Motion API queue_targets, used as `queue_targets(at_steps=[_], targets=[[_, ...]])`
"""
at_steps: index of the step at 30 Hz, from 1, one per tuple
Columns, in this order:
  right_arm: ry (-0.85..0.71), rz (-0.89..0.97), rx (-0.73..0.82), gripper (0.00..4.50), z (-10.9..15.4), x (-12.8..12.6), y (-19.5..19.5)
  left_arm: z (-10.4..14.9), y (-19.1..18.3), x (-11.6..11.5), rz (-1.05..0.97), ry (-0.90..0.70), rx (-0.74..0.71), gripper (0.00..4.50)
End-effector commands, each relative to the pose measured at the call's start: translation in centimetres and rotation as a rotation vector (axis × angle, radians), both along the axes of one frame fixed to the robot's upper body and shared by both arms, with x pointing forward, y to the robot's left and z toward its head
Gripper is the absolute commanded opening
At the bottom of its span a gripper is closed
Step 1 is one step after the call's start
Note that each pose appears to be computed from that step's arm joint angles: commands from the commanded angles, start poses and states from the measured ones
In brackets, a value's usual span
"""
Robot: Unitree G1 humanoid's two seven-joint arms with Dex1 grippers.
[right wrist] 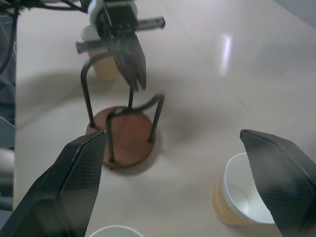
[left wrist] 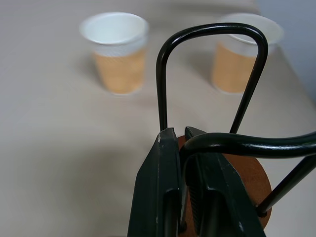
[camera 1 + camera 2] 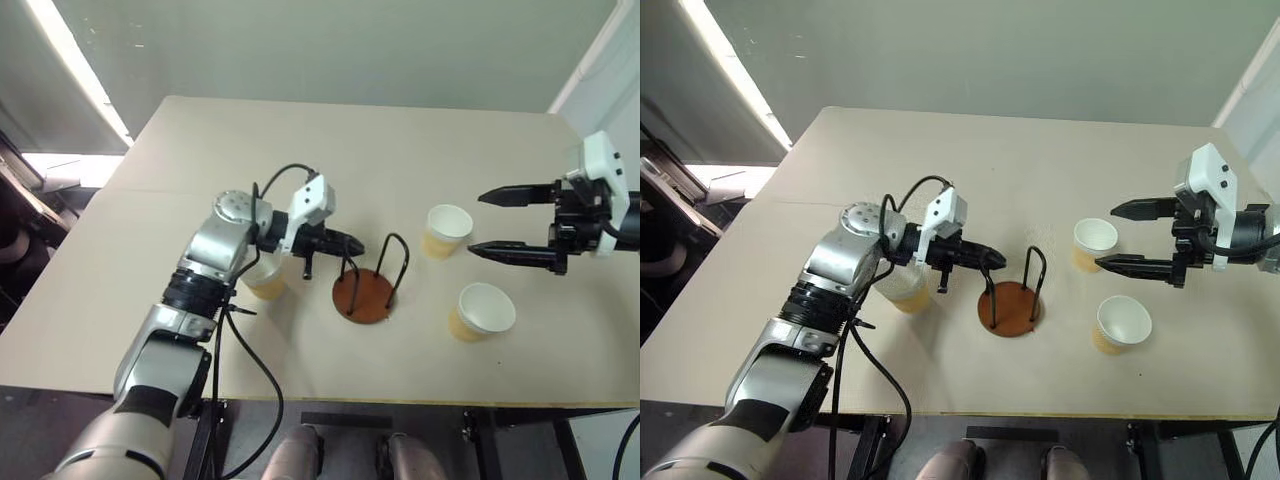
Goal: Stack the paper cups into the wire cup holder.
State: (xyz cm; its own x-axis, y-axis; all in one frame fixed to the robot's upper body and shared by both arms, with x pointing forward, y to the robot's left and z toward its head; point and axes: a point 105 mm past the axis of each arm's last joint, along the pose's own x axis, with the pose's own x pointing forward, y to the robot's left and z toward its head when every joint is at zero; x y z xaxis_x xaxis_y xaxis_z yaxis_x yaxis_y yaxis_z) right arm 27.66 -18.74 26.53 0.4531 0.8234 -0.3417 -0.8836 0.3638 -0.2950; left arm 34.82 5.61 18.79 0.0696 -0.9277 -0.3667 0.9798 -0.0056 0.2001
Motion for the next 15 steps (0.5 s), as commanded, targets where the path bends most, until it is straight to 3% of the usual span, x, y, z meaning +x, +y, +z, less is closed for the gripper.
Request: queue_targets(at_steps=[1,13,15], targets=[[-0.062,-0.004,-0.003,4.50,1.5,-0.9,0.0,0.4,-0.6,-0.2,-0.046,-0.052,0.001,0.04],[-0.067,-0.033,-0.003,4.50,1.5,-1.5,-0.1,-0.2,-2.8,0.2,-0.077,-0.047,-0.029,0.04],[-0.067,-0.033,-0.002,4.50,1.5,-1.5,0.0,0.0,-2.9,0.5,-0.061,-0.070,-0.028,0.63]])
